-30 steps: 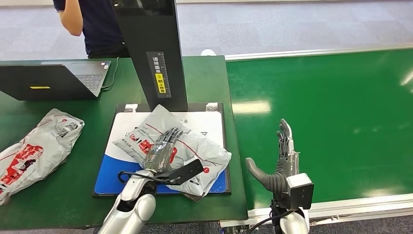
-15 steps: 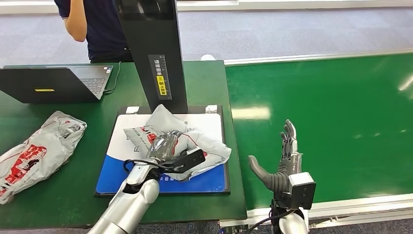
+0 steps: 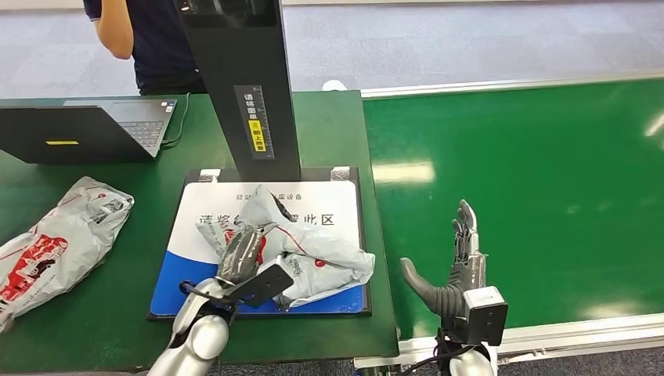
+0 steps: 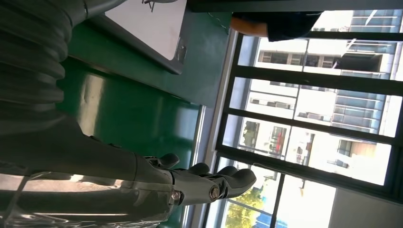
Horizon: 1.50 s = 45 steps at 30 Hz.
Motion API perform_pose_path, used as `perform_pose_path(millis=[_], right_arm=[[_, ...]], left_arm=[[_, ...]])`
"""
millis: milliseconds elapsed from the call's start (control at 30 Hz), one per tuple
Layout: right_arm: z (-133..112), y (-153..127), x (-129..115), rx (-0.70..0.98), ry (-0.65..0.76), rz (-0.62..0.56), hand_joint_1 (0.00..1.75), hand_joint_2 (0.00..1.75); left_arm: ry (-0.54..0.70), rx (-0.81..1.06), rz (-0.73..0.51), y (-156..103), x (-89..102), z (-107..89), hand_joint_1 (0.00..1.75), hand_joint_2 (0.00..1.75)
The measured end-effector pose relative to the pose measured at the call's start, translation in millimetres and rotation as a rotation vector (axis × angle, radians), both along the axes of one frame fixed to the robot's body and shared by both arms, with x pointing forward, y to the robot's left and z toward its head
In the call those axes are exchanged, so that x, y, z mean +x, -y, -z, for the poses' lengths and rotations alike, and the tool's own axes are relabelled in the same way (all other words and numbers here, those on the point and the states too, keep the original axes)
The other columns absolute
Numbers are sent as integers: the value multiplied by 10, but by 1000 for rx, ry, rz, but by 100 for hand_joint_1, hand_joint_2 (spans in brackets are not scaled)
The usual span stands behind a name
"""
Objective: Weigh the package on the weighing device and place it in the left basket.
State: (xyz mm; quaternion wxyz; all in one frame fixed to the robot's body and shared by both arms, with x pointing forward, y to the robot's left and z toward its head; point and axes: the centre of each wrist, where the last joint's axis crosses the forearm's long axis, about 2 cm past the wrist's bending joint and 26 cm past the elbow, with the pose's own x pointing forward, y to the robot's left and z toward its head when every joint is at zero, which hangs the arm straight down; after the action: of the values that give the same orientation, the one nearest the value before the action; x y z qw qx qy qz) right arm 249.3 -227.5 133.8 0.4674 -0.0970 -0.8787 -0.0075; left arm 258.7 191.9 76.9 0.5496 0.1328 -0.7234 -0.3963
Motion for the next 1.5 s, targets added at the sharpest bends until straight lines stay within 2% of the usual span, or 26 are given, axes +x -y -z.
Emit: perform_pose_path(millis=[233,433,700,900,1067,1367,1500], right_arm=[[7,4,-11,-13,-4,-14,0,175],[6,6,-10,-20,-2,-18,0,175],[27,-5,-5,-23,-4,-28,0,175],[31,-43,-5,-22,-4,-32,0,175],[31,-72,-3,-21,-4,-40,0,175],[26,-98,3,-18,-2,-48,0,175],[34,-120,14,-5,-1,-50,0,175]], left_arm=[[335,-168,-73,-71,-147,-417,175,175],[528,-194,-196,-219,-179,-635,175,175],[715,-124,-446,-604,-13,-813,175,175],[903,106,-637,-1038,184,-993,175,175],[919,173,-749,-1369,260,-1046,175,175],[917,234,-808,-1555,283,-1046,175,175],[873,252,-930,-1837,369,-1058,175,175]])
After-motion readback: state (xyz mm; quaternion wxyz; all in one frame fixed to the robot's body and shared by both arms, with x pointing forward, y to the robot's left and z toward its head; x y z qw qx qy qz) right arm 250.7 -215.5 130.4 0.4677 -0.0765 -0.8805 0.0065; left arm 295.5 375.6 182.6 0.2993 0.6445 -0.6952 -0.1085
